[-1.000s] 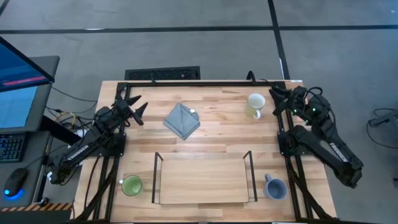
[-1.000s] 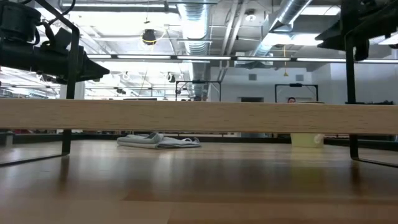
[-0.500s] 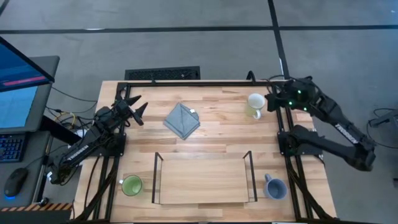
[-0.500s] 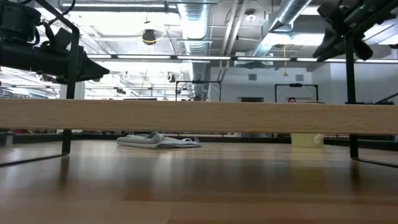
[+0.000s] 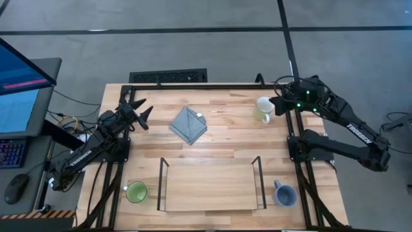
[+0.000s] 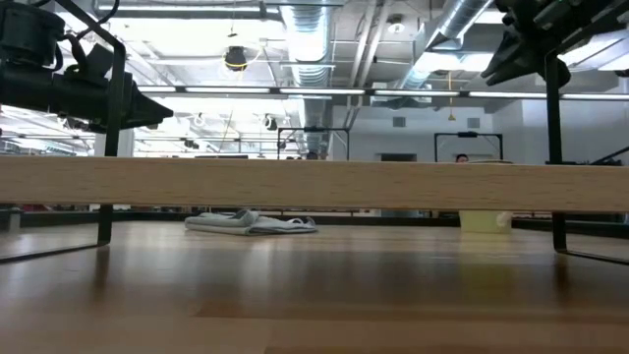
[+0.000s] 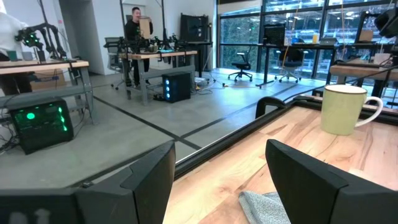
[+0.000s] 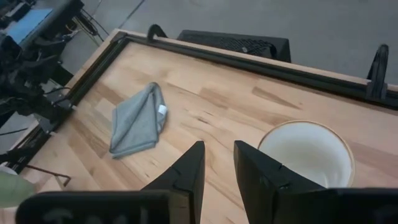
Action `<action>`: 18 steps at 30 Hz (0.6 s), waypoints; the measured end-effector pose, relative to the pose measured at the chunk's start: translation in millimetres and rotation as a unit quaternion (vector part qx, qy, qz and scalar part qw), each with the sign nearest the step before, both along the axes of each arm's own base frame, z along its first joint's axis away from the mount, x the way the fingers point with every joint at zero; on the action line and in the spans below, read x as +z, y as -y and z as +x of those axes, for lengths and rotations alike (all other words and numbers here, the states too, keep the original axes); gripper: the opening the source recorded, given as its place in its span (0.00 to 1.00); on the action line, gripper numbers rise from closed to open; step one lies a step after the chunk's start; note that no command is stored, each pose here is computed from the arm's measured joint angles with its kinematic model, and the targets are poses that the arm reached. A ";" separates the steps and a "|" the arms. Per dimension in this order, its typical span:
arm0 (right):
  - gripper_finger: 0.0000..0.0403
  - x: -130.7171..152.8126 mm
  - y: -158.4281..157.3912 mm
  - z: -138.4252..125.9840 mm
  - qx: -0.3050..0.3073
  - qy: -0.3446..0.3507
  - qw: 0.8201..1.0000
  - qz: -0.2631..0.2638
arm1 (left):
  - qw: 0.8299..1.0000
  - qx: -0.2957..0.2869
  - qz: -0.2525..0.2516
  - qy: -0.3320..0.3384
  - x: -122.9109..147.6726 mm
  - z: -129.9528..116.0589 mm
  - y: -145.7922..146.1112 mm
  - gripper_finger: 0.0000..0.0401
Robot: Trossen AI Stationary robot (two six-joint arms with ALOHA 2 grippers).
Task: Stack small to large cups/mugs on shelf
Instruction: Put the light green mug on the shelf
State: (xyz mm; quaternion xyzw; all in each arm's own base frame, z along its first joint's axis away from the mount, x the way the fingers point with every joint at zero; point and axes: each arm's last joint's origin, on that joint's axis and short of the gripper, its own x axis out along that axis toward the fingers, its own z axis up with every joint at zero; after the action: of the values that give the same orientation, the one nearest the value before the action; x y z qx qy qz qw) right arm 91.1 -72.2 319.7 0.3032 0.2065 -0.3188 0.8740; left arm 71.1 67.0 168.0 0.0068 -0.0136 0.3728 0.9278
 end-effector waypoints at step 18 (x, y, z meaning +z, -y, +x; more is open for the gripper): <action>0.28 2.3 2.9 2.1 -0.012 0.007 1.000 -0.016 | 1.000 0.000 0.000 0.000 0.0 0.0 0.0 0.61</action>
State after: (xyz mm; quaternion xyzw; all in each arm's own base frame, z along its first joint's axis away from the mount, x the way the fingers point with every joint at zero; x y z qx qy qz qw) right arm 93.2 -75.1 322.0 0.2934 0.1915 -0.3305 0.8764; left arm 71.0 67.0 168.1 0.0068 -0.0136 0.3728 0.9278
